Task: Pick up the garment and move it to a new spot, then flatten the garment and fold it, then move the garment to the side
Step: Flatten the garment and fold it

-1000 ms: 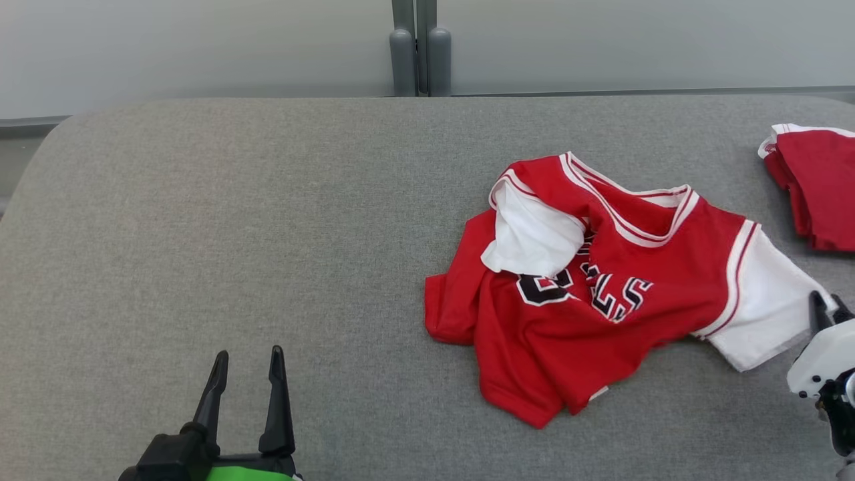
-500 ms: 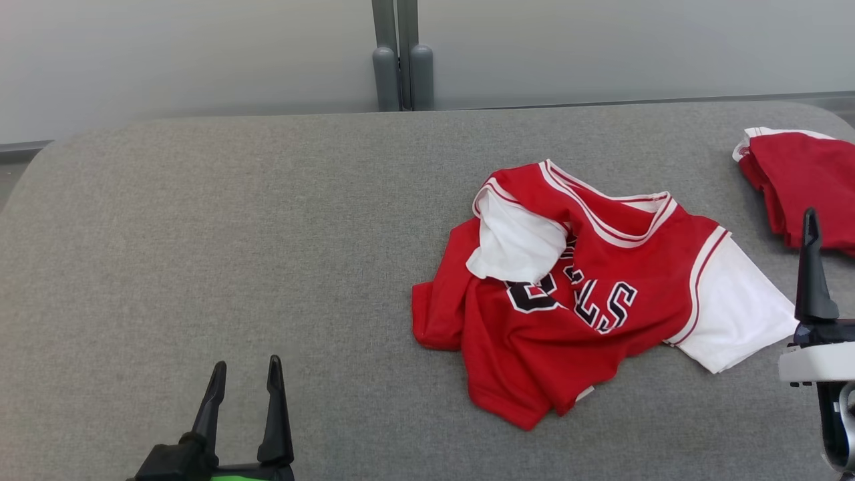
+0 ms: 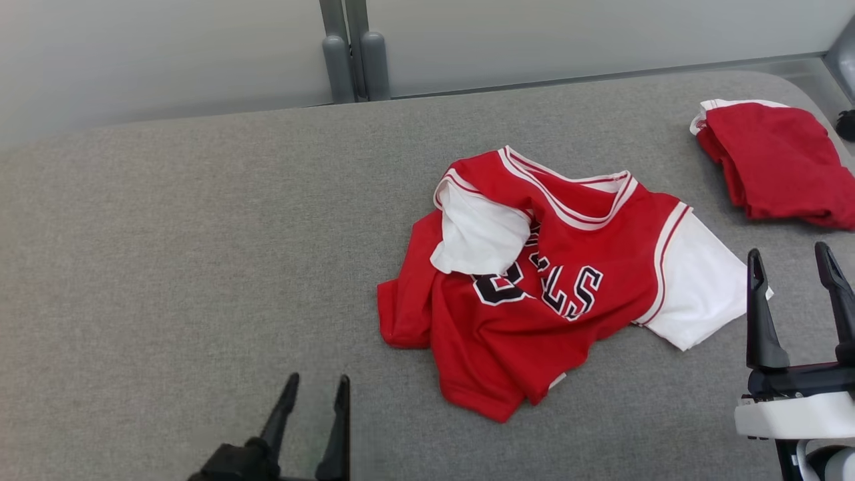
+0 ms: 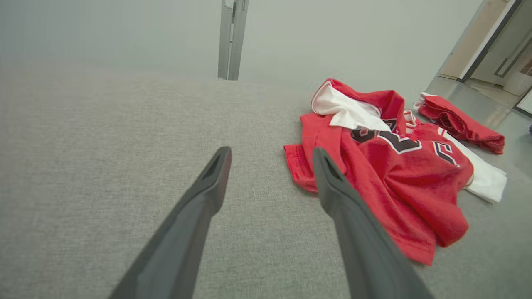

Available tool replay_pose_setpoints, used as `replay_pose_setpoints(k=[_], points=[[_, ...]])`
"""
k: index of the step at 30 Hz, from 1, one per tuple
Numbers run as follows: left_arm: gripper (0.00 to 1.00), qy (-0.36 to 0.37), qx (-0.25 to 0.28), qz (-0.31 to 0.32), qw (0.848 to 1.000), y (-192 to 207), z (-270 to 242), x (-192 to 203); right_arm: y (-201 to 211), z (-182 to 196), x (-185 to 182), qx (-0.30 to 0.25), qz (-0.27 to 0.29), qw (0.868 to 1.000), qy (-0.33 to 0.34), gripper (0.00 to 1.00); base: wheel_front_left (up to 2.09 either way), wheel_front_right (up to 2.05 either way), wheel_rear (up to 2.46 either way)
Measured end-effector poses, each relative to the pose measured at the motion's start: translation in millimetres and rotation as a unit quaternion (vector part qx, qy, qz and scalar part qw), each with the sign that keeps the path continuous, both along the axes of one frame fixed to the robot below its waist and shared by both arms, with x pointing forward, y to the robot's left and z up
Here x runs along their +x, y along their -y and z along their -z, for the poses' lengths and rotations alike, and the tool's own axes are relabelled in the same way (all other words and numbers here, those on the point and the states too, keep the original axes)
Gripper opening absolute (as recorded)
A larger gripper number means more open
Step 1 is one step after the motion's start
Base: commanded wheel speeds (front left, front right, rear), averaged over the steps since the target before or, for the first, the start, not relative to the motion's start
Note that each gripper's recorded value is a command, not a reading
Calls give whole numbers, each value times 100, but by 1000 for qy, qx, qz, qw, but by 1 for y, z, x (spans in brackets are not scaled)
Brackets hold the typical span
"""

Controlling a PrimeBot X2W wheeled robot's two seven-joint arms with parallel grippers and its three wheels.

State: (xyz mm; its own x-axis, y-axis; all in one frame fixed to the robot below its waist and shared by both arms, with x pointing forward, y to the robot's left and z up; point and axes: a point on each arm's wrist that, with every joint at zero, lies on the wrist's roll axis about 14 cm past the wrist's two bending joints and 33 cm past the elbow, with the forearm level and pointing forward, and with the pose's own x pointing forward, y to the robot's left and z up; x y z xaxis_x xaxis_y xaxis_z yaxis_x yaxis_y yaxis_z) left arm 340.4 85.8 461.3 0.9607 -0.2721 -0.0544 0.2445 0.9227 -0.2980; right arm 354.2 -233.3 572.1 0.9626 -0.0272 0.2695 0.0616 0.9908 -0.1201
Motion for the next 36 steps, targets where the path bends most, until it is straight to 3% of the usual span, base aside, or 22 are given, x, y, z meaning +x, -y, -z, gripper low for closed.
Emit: replay_pose_setpoints(k=[5, 12, 20, 21, 22, 23, 28, 36], points=[[100, -73, -22, 98, 992, 53, 41, -19, 5, 7, -2, 4, 7, 1000, -11, 100, 0, 0, 0], [100, -107, -46, 199, 973, 113, 53, -22, 12, 3, -4, 9, 19, 1000, -6, 100, 0, 0, 0], [100, -153, -43, 228, 961, 132, 78, -6, 30, 4, -11, 18, 55, 998, -7, 100, 0, 0, 0], [64, -156, -52, 233, 958, 137, 77, -6, 32, 5, -12, 19, 60, 998, -8, 100, 0, 0, 0], [41, -163, -63, 241, 955, 143, 77, -9, 36, 6, -14, 19, 68, 997, -10, 100, 0, 0, 0], [0, -173, -73, 247, 951, 149, 79, -13, 40, 7, -15, 19, 75, 997, -12, 100, 0, 0, 0], [0, -186, -91, 249, 946, 149, 80, -11, 47, 12, -18, 23, 91, 995, -18, 100, 0, 0, 0], [0, -138, -113, 215, 960, 97, 45, 3, 43, 22, -12, 38, 84, 995, -29, 100, 0, 0, 0]])
